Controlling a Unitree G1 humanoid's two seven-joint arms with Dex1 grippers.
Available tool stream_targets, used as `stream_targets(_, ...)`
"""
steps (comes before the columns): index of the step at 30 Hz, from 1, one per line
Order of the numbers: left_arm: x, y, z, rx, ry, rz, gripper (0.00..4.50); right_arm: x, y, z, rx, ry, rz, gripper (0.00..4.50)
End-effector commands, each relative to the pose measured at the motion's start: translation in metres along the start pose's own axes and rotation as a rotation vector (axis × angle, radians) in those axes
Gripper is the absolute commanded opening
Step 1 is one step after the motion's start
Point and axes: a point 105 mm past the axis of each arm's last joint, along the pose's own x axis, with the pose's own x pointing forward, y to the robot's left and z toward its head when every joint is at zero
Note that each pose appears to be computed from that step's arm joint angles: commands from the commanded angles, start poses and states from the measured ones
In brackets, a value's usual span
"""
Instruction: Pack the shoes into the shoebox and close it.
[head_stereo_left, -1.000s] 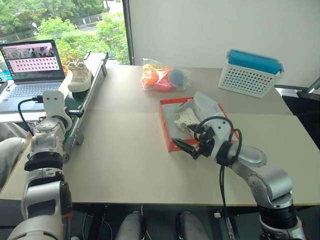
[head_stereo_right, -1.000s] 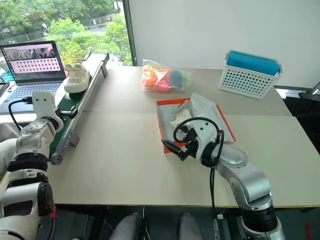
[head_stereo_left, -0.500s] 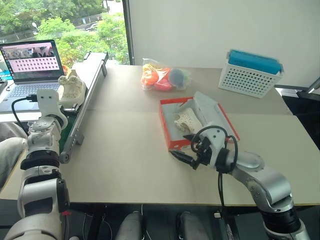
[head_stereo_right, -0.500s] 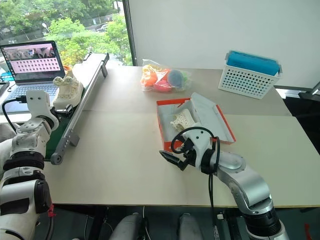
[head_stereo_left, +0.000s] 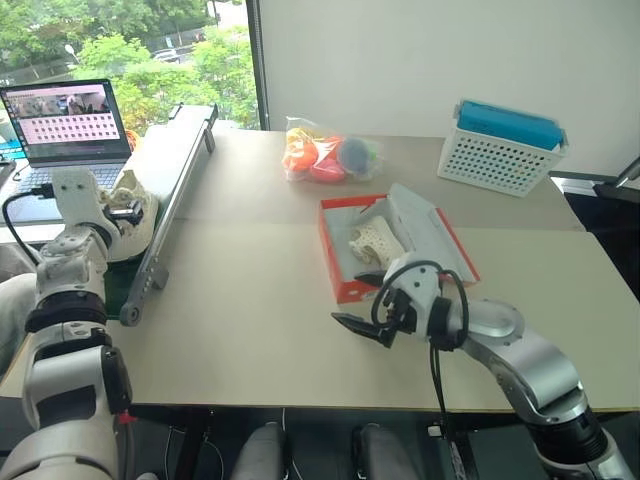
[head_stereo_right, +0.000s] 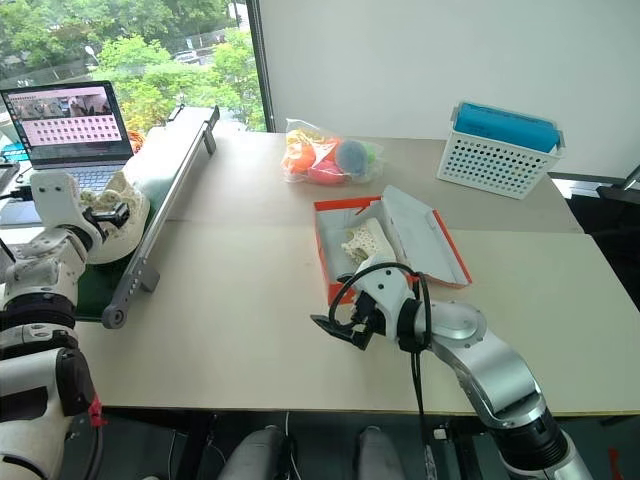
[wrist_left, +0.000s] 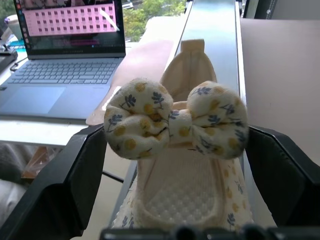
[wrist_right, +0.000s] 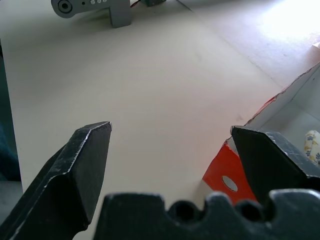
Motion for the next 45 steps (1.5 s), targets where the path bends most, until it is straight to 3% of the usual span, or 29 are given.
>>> stream_targets(1, 0.002, -0.009, -0.005, -0.086, 0.045, -0.016, 4.46, -0.004, 0.001, 0.019, -0.045, -0.054, -0.005, 4.50)
stream_targets(2, 0.002, -0.013, -0.008, -0.101, 0.057, -0.025, 4.46, -0.004, 0.001, 0.019, -0.044, -0.053, -0.006, 4.50)
stream_targets(5, 0.004, -0.026, -0.004, -0.156, 0.046, -0.056, 3.82, -0.005, -0.001, 0.020, -0.042, -0.052, -0.019, 4.50)
stream_targets(8, 0.004, -0.029, 0.000, -0.163, 0.039, -0.056, 2.79, -0.006, -0.003, 0.023, -0.037, -0.058, -0.028, 4.50)
stream_targets(15, 0.004, -0.039, 0.013, -0.199, -0.005, -0.085, 2.79, -0.006, -0.010, 0.029, -0.033, -0.085, -0.055, 4.50)
stream_targets(20, -0.001, -0.051, 0.042, -0.248, -0.141, -0.142, 2.79, -0.006, -0.017, 0.032, -0.017, -0.097, -0.090, 4.50)
stream_targets(23, -0.011, -0.077, 0.072, -0.292, -0.259, -0.265, 2.79, -0.006, -0.027, 0.032, -0.006, -0.103, -0.137, 4.50)
stream_targets(27, -0.029, -0.121, 0.092, -0.374, -0.290, -0.485, 2.79, -0.005, -0.051, 0.038, 0.103, -0.170, -0.241, 4.50)
stream_targets(32, -0.062, -0.188, 0.090, -0.548, -0.191, -0.840, 2.79, -0.004, -0.081, 0.039, 0.308, -0.252, -0.366, 4.50)
stream_targets(39, -0.124, -0.286, 0.058, -0.522, -0.010, -1.201, 2.79, 0.004, -0.096, 0.055, 0.578, -0.388, -0.381, 4.50)
stream_targets(45, -0.140, -0.310, 0.056, -0.524, 0.018, -1.282, 2.79, -0.004, -0.107, 0.055, 0.690, -0.410, -0.402, 4.50)
